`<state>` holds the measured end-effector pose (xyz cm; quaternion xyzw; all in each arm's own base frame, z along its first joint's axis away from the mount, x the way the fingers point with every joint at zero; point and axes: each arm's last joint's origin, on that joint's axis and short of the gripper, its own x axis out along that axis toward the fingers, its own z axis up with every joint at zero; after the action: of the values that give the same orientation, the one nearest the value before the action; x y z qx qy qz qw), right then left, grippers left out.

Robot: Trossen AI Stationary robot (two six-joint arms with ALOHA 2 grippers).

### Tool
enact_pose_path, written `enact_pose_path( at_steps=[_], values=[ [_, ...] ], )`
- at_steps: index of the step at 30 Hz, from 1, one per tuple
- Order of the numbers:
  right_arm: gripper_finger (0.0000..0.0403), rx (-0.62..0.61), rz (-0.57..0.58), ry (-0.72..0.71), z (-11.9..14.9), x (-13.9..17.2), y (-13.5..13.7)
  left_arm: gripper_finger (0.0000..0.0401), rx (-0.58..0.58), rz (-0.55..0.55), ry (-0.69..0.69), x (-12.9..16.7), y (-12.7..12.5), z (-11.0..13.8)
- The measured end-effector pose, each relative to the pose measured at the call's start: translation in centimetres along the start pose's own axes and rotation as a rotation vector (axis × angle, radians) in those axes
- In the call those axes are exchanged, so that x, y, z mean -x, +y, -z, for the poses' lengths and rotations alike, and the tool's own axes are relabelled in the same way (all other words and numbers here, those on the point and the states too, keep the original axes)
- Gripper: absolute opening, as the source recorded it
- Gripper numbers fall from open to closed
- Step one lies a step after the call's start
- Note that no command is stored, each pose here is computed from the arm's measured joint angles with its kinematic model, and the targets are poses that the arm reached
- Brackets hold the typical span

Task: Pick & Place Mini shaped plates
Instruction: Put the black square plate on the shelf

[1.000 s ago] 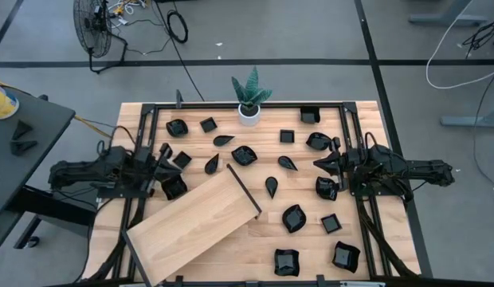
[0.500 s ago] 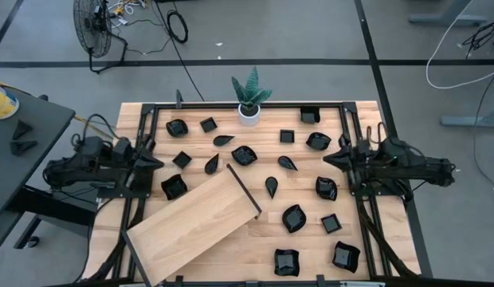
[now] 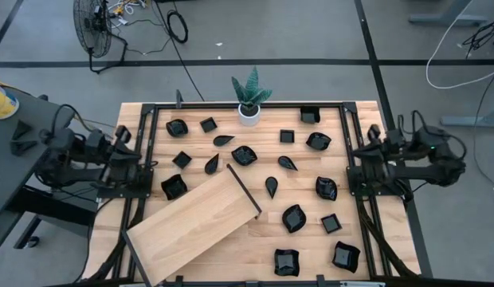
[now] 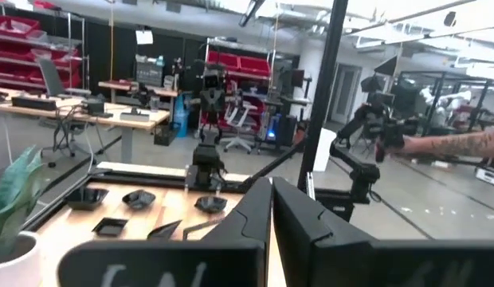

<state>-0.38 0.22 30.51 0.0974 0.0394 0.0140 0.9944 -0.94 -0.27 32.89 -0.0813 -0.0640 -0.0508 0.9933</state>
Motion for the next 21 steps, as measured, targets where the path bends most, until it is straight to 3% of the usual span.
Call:
enact_pose_path(
  at_steps=[15, 21],
  values=[
    [0.0020, 0.093, 0.023, 0.176, 0.2, 2.4, 0.1, 0.0018, -0.042, -0.020, 0.110, 4.6, -0.8, -2.0],
    [0.0020, 0.115, -0.042, 0.252, 0.9, 2.5, 0.2, 0.0018, -0.038, -0.030, 0.181, 5.2, -0.8, -1.6]
  ],
)
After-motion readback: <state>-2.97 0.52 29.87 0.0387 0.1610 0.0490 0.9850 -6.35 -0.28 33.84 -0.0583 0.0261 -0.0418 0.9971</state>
